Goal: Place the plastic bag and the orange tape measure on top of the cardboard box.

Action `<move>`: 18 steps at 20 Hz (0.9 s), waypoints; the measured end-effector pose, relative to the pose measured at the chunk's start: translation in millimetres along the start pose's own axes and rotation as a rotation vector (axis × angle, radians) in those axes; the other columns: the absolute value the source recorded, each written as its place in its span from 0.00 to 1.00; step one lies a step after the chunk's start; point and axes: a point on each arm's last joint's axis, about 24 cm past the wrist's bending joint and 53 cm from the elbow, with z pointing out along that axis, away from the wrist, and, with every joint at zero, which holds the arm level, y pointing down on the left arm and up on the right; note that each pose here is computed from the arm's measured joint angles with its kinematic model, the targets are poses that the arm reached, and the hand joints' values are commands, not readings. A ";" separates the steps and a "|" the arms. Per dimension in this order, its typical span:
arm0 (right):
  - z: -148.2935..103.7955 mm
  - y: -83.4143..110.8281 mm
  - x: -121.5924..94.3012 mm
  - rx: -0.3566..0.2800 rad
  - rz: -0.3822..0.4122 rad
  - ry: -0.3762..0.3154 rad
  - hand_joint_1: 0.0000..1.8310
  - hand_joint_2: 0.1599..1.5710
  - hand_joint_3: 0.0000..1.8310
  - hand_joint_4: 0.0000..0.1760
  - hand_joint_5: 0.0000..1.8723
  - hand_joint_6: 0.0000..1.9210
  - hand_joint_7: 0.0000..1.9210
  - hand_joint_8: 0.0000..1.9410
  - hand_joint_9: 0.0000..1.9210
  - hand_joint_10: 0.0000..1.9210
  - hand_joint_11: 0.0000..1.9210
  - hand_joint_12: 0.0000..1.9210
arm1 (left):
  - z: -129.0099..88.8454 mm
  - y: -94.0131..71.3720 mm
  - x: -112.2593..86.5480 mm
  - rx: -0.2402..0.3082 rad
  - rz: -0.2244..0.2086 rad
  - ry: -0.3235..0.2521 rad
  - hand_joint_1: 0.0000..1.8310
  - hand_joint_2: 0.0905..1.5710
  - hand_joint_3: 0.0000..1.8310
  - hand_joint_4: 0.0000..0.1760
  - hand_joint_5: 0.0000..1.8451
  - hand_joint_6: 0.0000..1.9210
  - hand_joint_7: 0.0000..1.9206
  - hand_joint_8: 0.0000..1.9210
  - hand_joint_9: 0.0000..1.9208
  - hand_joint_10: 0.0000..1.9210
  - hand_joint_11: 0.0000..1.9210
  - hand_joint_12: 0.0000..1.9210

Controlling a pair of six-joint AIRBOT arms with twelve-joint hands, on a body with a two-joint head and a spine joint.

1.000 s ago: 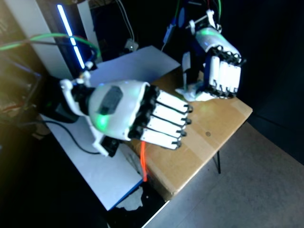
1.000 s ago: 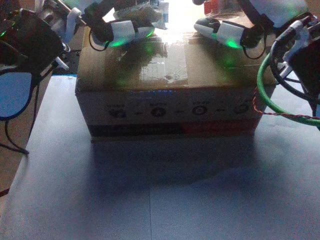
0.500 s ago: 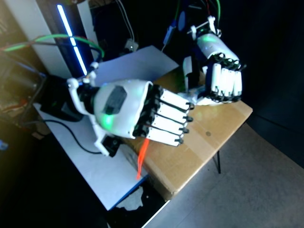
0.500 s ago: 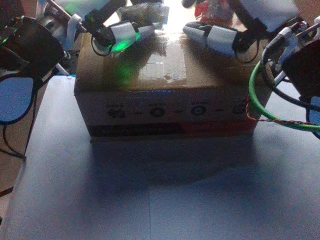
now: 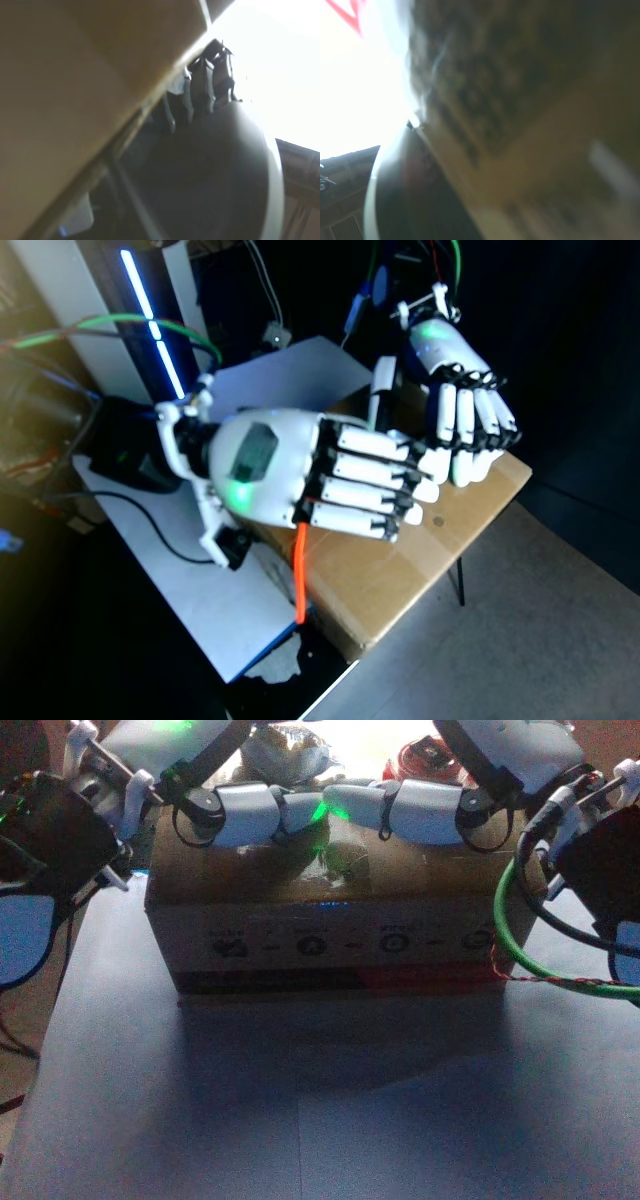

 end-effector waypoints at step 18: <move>-86.6 58.8 -113.6 -0.127 -0.142 -0.153 0.44 0.60 0.00 0.17 0.10 0.02 0.18 0.05 0.09 0.28 0.00 0.59 | -90.4 -4.8 -106.0 0.096 -0.114 -0.298 0.43 0.63 0.00 0.00 0.24 0.00 0.20 0.00 0.13 0.23 0.00 0.76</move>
